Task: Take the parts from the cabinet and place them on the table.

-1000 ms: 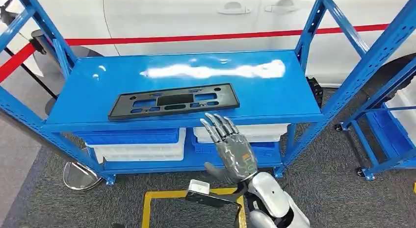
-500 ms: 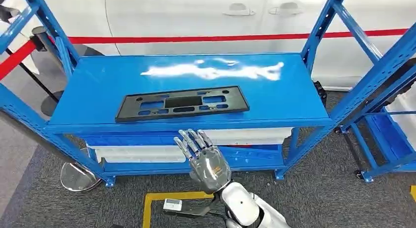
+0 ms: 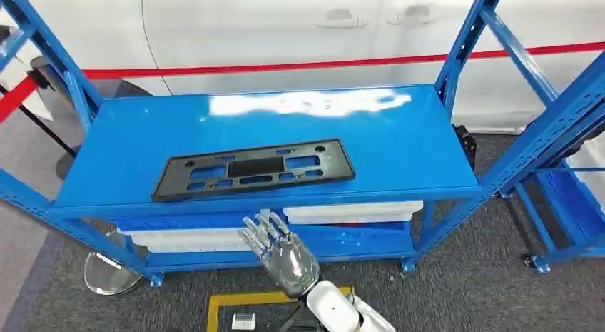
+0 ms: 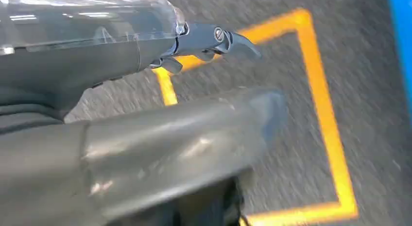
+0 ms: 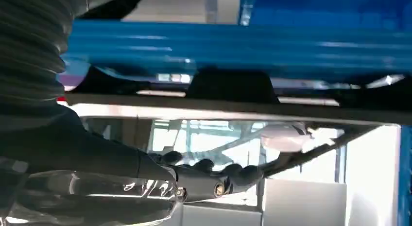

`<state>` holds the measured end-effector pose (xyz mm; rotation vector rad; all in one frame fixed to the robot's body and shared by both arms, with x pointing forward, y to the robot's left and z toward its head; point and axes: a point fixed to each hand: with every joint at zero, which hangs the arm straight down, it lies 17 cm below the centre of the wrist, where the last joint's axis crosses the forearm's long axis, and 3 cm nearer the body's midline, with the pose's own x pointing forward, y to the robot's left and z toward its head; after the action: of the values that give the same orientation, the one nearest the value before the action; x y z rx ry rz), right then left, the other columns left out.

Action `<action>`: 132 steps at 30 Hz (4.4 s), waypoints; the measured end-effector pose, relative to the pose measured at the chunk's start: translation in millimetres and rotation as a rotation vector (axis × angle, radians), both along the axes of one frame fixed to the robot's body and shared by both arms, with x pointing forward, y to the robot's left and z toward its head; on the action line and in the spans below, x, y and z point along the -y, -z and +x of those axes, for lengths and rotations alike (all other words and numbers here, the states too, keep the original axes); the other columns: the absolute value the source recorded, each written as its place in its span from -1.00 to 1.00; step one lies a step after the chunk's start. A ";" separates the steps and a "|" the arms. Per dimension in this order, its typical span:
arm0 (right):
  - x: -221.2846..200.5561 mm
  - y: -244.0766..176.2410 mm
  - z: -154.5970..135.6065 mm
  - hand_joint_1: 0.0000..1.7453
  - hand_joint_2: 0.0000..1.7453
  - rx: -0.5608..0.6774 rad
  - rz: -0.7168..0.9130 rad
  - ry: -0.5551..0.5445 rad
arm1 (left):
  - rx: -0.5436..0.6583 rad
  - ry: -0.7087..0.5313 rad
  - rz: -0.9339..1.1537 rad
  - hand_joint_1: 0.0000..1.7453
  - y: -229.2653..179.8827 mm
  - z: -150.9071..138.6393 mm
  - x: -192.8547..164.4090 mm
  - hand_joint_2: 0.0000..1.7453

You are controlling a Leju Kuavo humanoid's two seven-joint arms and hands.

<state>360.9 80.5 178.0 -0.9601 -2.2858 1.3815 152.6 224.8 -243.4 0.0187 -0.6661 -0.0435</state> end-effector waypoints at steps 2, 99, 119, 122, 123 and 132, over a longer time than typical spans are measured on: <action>-3.7 3.8 -1.0 -1.00 1.00 -0.010 -0.003 -0.002 | 0.000 -0.002 -0.004 -1.00 -0.2 0.8 0.4 -1.00; 53.1 -48.8 23.0 -1.00 1.00 -0.165 0.283 0.016 | -0.025 -0.026 0.008 -1.00 5.2 -10.9 -20.3 -1.00; 59.2 -55.8 7.3 -1.00 1.00 -0.203 0.388 -0.057 | -0.015 -0.033 0.014 -1.00 4.3 -8.2 -23.7 -1.00; 61.1 -62.3 -4.7 -1.00 1.00 -0.202 0.416 -0.081 | -0.016 -0.038 0.019 -1.00 4.6 -8.8 -26.0 -1.00; 60.3 -66.7 -8.2 -1.00 1.00 -0.199 0.419 -0.091 | -0.016 -0.039 0.018 -1.00 4.6 -8.9 -25.4 -1.00; 66.7 -66.3 -21.3 -1.00 1.00 -0.207 0.425 -0.098 | -0.017 -0.055 0.019 -1.00 4.9 -9.9 -29.2 -1.00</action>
<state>339.6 13.8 244.3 -0.5508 -2.3521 0.9172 142.7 254.0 -248.3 0.0552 -0.6475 0.0030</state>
